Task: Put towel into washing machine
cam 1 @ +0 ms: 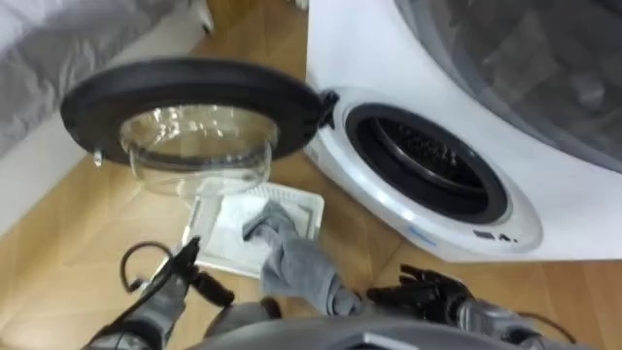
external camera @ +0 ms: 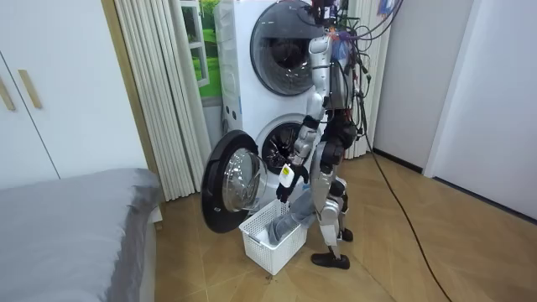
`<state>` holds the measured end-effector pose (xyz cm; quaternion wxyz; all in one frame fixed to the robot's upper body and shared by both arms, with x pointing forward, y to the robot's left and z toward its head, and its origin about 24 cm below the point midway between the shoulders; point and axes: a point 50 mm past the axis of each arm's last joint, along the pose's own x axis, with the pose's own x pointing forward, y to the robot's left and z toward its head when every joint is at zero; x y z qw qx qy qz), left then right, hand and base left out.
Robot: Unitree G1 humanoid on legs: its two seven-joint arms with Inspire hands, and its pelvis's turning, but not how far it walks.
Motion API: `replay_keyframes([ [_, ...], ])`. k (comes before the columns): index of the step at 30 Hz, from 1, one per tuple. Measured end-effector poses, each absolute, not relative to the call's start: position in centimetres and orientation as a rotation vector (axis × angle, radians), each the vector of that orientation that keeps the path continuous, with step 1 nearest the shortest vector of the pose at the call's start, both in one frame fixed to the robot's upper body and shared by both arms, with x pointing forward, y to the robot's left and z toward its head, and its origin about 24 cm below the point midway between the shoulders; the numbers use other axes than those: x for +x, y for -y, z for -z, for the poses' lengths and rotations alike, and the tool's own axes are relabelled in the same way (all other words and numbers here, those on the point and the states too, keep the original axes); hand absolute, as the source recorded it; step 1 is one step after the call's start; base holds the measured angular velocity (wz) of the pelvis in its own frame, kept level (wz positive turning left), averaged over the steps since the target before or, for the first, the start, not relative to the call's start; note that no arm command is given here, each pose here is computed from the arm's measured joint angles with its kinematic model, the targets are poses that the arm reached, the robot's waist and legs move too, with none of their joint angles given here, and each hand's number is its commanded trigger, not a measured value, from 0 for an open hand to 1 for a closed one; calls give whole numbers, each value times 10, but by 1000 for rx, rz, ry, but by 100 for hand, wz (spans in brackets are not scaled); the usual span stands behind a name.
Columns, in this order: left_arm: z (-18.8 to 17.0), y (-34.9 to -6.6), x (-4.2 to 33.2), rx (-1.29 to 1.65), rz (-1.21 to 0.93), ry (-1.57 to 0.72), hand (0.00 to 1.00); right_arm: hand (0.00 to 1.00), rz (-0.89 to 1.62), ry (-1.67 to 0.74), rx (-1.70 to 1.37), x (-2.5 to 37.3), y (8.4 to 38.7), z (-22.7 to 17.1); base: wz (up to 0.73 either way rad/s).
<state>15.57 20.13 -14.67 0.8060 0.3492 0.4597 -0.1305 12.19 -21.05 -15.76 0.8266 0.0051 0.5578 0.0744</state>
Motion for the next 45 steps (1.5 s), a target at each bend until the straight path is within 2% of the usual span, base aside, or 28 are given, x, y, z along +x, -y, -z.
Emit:
replay_keyframes([
  [8, 114, -175, 227, 980, 430, -686, 0, 0, -255, -1025, -89, 181, 192, 138, -10],
  [18, 64, -155, 292, 1249, 439, -359, 0, 0, -278, -802, -92, 237, 173, 106, 3],
  [22, 50, -154, 304, 1350, 415, -249, 0, 0, -279, -708, -61, 252, 172, 93, -12],
  [27, 35, -141, 315, 1486, 430, -64, 0, 0, -306, -608, -44, 265, 167, 79, -11],
  [39, 17, -141, 327, 1617, 444, 110, 0, 0, -341, -518, 30, 281, 158, 62, -2],
  [40, 17, -142, 327, 1623, 445, 114, 4, 0, -342, -515, 31, 282, 158, 61, 8],
  [41, 16, -143, 327, 1634, 451, 120, 58, 0, -343, -512, 36, 282, 158, 61, 5],
  [42, 15, -141, 328, 1643, 459, 130, 76, 0, -344, -508, 42, 283, 159, 60, 4],
  [43, 15, -141, 328, 1644, 462, 134, 100, 0, -344, -505, 43, 284, 159, 59, 0],
  [45, 15, -138, 328, 1641, 477, 143, 100, 0, -351, -493, 41, 287, 158, 56, 0],
])
